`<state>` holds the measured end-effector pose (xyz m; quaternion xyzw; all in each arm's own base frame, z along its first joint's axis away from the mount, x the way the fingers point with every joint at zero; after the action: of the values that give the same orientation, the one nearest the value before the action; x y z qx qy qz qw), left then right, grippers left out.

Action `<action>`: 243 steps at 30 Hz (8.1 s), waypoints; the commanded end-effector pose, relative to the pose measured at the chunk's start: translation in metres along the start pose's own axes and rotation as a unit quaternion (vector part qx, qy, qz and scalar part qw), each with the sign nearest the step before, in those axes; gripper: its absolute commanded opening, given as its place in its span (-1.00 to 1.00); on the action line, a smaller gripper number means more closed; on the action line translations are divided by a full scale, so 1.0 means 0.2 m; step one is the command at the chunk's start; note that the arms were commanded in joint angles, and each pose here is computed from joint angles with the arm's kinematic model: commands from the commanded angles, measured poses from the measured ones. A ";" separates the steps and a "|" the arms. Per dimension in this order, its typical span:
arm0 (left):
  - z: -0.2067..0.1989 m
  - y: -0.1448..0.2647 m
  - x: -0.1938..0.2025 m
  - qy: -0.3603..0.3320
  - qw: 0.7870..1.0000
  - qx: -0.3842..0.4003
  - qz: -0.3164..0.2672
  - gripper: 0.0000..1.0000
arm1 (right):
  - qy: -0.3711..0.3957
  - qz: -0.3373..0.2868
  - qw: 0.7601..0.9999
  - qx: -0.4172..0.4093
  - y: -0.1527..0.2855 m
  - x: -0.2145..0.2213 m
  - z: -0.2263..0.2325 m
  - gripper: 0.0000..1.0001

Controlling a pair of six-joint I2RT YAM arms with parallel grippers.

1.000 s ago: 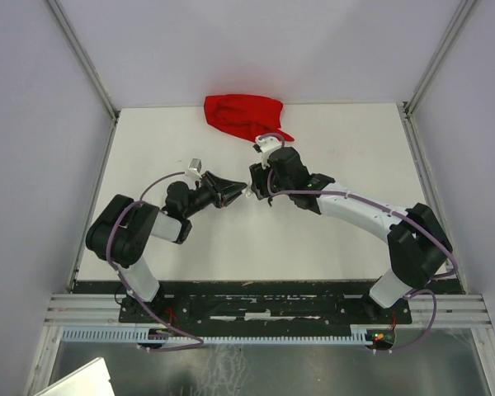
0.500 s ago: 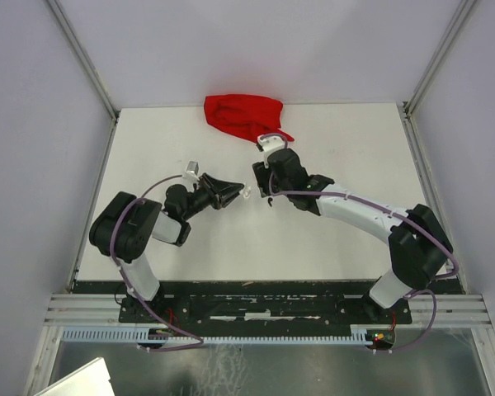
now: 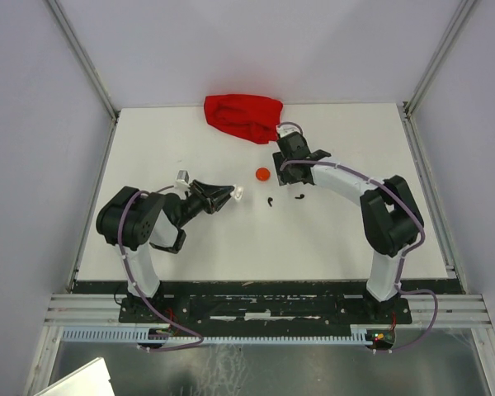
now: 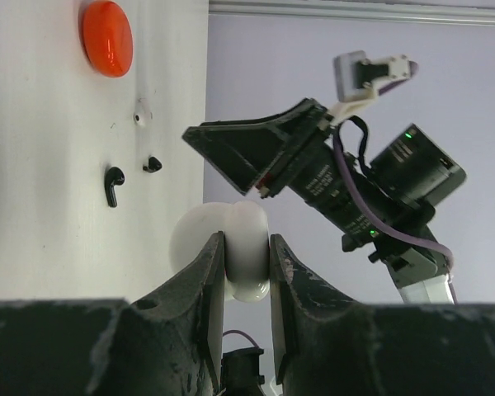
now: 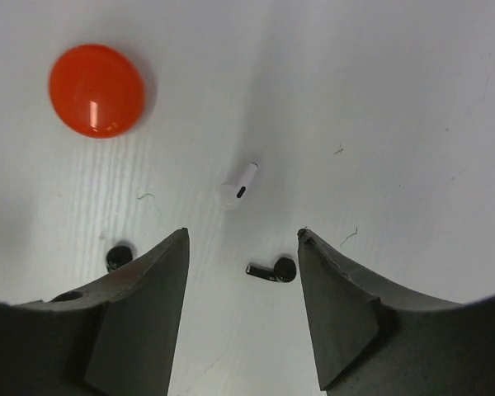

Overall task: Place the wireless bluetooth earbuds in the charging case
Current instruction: Pick up the earbud from the center of the board, then place the earbud in the charging case.

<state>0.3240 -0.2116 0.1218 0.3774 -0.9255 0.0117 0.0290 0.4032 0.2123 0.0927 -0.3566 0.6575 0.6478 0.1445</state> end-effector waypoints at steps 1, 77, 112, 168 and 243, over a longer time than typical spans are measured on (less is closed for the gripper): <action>-0.17 0.03 0.04 -0.028 0.998 0.063 0.014 -0.94 | 0.017 0.042 0.999 0.010 -0.07 0.03 -0.01 0.27; -0.16 0.02 -0.01 -0.026 0.998 0.060 0.014 -0.94 | -0.029 0.051 0.994 -0.093 -0.39 -0.03 0.27 0.24; -0.18 0.03 0.00 -0.030 0.997 0.065 0.016 -0.94 | 0.012 0.035 0.998 -0.045 -0.27 -0.18 0.06 0.08; -0.16 0.02 -0.01 -0.028 0.998 0.062 0.014 -0.94 | -0.005 0.096 0.992 -0.077 -0.46 -0.04 0.07 -0.52; -0.40 -0.12 0.27 -0.033 0.992 0.095 0.080 -0.94 | 0.113 -0.491 0.816 -0.285 0.73 -0.28 0.52 -0.97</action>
<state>0.3141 -0.2609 0.1871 0.3131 -0.9468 0.0746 -0.0048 0.3157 0.3083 0.2122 -0.7177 0.2107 0.6171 0.2444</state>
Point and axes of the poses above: each gripper's point midway between its finger pads, its own y axis back along the fingers, its own z axis along the line the jaws close on, x = y × z, the point moved 1 cm from there along y, back along the fingers, and after that the axes turned 4 degrees about y, right-handed, at the moved point
